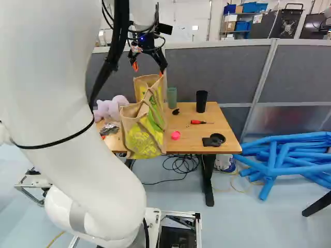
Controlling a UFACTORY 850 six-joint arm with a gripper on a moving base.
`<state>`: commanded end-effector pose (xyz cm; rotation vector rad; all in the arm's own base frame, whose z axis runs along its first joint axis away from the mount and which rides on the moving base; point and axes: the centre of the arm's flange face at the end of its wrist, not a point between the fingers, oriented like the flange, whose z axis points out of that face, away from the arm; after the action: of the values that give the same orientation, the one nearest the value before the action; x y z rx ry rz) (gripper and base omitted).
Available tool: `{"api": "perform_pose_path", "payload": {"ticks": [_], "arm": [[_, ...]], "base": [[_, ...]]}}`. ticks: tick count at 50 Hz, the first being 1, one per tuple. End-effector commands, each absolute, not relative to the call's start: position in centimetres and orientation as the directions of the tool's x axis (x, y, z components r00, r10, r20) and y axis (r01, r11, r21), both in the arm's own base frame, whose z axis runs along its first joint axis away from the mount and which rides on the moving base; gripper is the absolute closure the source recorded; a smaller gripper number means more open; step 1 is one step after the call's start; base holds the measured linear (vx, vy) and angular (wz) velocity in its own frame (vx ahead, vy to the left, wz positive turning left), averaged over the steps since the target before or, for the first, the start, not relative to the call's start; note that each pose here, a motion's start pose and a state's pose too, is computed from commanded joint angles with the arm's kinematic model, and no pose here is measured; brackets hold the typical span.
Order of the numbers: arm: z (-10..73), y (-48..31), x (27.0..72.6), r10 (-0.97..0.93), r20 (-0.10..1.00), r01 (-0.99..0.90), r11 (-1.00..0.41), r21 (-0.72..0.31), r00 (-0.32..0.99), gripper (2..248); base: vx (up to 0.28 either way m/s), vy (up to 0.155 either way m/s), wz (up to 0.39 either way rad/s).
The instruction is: Pick up the bag on the ground and place it on the table
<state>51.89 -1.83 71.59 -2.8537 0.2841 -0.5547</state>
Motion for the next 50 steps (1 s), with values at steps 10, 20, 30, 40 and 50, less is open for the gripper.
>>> {"api": "perform_pose_path", "payload": {"ticks": [10,20,30,40,50], "arm": [[71.59,-1.83,51.89,-0.229,0.345,-0.146,-0.957,-0.25,0.91,3],[71.59,-1.83,51.89,-0.229,0.345,-0.146,-0.957,-0.25,0.91,3],[71.59,-1.83,51.89,-0.229,0.345,-0.146,-0.957,-0.25,0.91,3],[71.59,-1.83,51.89,-0.229,0.345,-0.146,-0.957,-0.25,0.91,3],[71.59,-1.83,51.89,-0.229,0.345,-0.146,-0.957,-0.25,0.91,3]], "base": [[0.0,0.0,0.0],[0.0,0.0,0.0],[-0.018,-0.002,0.022],[-0.042,-0.003,-0.006],[-0.044,-0.001,0.002]]}}
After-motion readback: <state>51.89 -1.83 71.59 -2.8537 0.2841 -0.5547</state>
